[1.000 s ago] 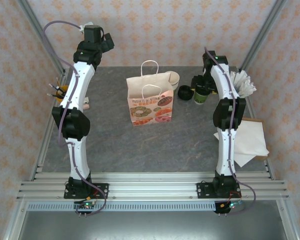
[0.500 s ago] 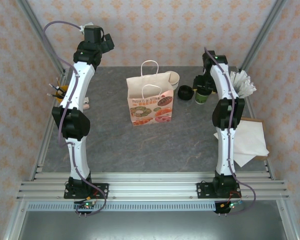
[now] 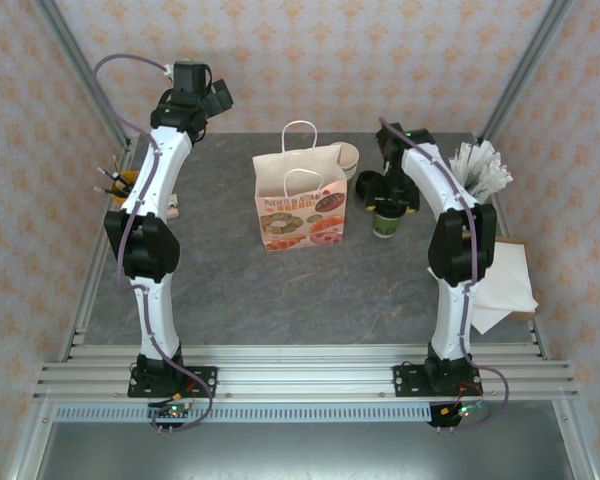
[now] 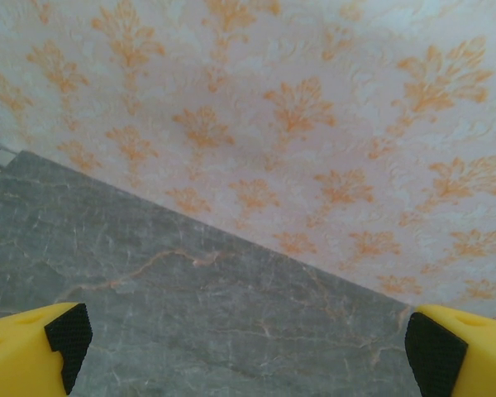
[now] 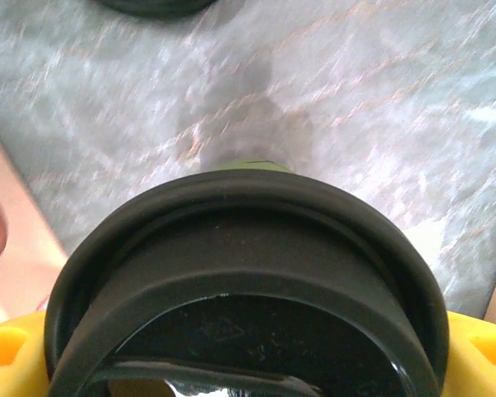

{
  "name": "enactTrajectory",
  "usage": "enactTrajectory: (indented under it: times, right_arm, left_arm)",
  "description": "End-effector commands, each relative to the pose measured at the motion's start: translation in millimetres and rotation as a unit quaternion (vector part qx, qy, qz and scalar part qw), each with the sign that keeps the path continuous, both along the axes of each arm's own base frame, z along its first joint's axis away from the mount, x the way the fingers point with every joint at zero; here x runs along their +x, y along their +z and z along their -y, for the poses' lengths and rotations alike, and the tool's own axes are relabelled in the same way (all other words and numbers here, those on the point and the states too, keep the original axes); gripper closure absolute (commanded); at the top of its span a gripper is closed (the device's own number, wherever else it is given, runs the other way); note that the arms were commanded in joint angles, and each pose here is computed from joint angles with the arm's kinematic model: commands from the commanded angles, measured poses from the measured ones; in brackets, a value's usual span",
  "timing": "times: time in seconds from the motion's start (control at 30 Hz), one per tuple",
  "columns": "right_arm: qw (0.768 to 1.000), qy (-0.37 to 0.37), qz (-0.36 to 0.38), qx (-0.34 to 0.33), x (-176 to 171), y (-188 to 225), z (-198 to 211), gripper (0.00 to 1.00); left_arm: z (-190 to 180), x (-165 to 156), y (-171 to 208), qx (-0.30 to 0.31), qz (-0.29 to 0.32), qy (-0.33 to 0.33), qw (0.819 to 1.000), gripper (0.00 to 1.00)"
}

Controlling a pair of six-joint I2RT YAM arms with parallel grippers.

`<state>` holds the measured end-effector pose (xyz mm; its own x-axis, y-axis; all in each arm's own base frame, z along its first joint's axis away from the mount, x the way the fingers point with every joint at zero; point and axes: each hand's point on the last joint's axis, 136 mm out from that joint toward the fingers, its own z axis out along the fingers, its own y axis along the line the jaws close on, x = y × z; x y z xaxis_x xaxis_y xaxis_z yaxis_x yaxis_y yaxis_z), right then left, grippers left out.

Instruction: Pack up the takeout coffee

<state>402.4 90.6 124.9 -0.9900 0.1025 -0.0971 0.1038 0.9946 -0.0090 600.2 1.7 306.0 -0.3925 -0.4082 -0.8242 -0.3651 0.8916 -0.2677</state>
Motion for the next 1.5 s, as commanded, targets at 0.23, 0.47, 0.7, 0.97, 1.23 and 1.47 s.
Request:
enactTrajectory:
  times: [0.23,0.47,0.7,0.97,1.23,1.47]
  right_arm:
    - [0.997,-0.013,0.076,-0.028,-39.1,-10.9,-20.4,0.16]
    - [0.997,-0.019,0.067,-0.017,-56.9,-20.1,-23.9,0.07]
    - [0.999,-0.038,0.029,-0.003,-65.6,-14.3,-28.4,0.01]
    - [0.998,-0.050,-0.019,-0.013,-64.5,-5.4,-24.1,0.01]
    - [0.997,-0.046,-0.051,-0.023,-65.9,-10.6,-17.5,0.01]
    - [0.997,-0.050,-0.058,-0.014,-65.7,-11.5,-15.9,0.01]
  left_arm:
    - [-6.6,-17.2,34.0,-0.015,0.043,0.020,0.999,0.00]
    - [-3.5,-16.3,35.1,-0.016,0.044,0.010,0.999,0.00]
    - [1.4,-16.0,27.0,-0.021,0.032,-0.003,0.999,0.00]
    - [2.4,-14.6,24.7,-0.024,0.031,-0.004,0.999,0.00]
    - [1.1,-13.9,21.3,-0.021,0.026,-0.002,0.999,0.00]
    - [4.1,-13.9,16.9,-0.026,0.021,-0.008,0.999,0.00]
